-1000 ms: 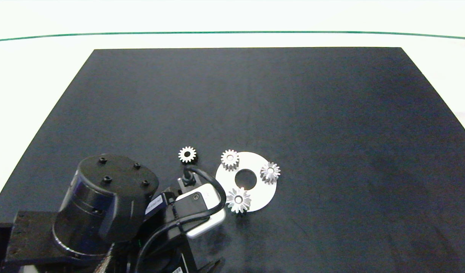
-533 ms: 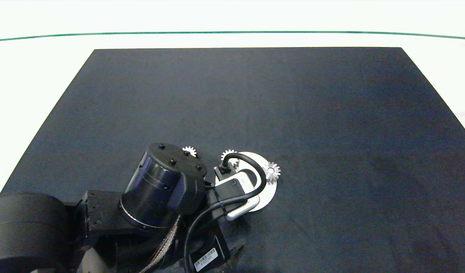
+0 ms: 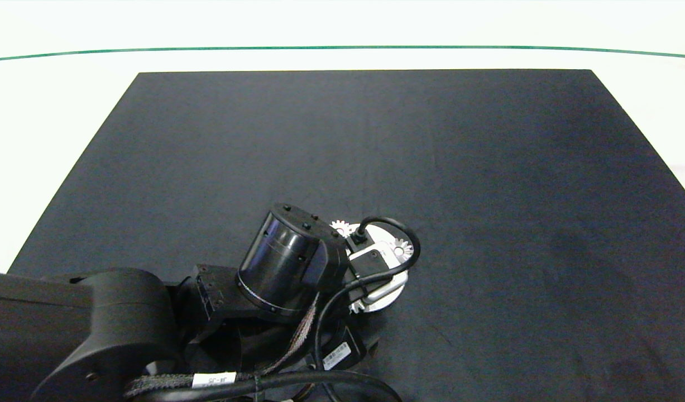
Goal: Remove an incorrectly installed larger gear and replace it with the correct smaller gear
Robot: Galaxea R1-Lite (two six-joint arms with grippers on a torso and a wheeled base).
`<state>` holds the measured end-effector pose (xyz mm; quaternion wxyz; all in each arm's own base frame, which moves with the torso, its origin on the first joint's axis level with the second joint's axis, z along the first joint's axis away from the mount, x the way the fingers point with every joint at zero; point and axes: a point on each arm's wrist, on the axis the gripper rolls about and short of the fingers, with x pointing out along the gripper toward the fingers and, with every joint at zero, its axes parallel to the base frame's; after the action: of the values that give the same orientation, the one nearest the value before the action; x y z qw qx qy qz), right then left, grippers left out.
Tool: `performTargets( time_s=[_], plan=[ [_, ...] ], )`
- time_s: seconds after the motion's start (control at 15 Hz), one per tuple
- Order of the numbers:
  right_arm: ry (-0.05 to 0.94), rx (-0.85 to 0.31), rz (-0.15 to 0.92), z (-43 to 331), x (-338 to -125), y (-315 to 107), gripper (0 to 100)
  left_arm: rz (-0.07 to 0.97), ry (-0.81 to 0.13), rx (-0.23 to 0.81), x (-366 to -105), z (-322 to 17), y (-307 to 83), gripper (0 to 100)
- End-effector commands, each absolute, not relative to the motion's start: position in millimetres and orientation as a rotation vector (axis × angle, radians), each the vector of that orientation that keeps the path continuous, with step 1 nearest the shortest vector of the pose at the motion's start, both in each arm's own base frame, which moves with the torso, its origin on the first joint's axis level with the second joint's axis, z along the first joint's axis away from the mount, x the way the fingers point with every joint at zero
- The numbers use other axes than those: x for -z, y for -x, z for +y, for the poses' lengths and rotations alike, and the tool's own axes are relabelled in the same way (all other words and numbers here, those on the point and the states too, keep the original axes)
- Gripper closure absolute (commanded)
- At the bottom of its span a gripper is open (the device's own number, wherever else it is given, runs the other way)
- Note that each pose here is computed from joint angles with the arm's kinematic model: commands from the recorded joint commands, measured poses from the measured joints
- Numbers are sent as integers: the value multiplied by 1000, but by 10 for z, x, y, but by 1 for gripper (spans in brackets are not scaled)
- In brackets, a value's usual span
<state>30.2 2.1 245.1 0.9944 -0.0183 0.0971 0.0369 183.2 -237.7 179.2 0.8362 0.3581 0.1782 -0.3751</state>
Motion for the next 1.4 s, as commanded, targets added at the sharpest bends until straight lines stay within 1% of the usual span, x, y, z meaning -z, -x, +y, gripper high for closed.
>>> performTargets(
  time_s=[0.07,0.33,0.6,1.0,1.07,1.2,1.4],
  plan=[
    [37,-75,187,20,-2451,-278,0,394,-771,790,-1727,-2424,-1880,0],
    [37,-75,187,19,-2447,-275,0,407,-775,783,-1677,-2459,-1931,0],
    [36,-75,188,19,-2447,-275,0,411,-769,765,-1680,-2459,-2004,1],
    [38,-76,186,19,-2440,-266,0,424,-768,752,-1675,-2429,-2042,13],
    [36,-76,186,19,-2440,-266,0,423,-765,749,-1681,-2431,-2051,16],
    [36,-78,187,20,-2436,-267,0,431,-749,745,-1682,-2435,-2054,19],
    [36,-78,189,20,-2428,-265,0,462,-758,748,-1693,-2428,-2042,25]
  ],
)
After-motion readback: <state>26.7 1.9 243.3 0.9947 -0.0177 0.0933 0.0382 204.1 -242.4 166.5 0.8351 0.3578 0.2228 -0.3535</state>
